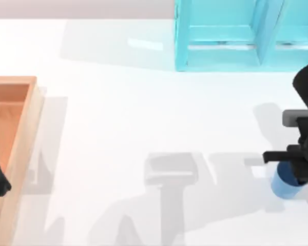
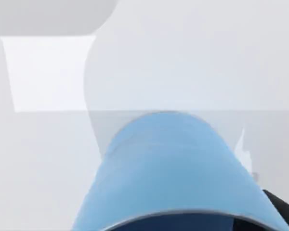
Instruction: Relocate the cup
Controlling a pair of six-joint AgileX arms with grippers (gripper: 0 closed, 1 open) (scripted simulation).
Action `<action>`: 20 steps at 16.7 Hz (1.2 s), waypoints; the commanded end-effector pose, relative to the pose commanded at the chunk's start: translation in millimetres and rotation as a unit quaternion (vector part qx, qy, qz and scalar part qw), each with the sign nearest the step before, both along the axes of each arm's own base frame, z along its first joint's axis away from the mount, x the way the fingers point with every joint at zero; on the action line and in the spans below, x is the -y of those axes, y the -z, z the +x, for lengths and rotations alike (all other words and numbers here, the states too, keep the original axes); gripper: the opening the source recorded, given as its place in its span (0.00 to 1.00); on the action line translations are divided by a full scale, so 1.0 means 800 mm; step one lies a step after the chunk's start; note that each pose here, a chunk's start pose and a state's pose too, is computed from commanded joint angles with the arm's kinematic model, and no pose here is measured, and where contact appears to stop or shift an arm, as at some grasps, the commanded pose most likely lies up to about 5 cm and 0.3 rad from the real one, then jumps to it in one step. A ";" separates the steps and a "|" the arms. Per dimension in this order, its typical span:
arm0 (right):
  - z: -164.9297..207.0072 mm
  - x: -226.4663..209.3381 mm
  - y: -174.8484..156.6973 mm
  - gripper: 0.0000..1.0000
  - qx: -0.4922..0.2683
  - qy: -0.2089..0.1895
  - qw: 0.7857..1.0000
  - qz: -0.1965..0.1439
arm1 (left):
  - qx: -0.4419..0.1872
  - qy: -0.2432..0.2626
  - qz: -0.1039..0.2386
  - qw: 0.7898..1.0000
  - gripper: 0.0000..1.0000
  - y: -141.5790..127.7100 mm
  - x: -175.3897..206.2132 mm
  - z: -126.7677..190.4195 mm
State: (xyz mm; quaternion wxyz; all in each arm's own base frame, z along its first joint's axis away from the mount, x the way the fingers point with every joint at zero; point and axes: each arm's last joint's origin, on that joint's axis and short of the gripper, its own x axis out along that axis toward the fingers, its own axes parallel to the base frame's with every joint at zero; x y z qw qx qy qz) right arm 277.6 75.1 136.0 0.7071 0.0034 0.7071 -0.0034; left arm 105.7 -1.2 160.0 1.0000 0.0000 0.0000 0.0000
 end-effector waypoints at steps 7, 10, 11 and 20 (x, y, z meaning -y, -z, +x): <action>0.000 0.000 0.000 0.00 0.000 0.000 1.000 0.000 | 0.000 0.000 0.000 1.000 1.00 0.000 0.000 0.000; 0.004 0.004 -0.002 0.00 0.000 0.001 1.000 0.000 | 0.000 0.000 0.000 1.000 1.00 0.000 0.000 0.000; 0.010 0.011 -0.004 0.00 -0.001 0.001 1.000 0.000 | 0.000 0.000 0.000 1.000 1.00 0.000 0.000 0.000; 0.055 0.233 -0.043 0.00 -0.022 0.004 1.000 0.008 | 0.000 0.000 0.000 1.000 1.00 0.000 0.000 0.000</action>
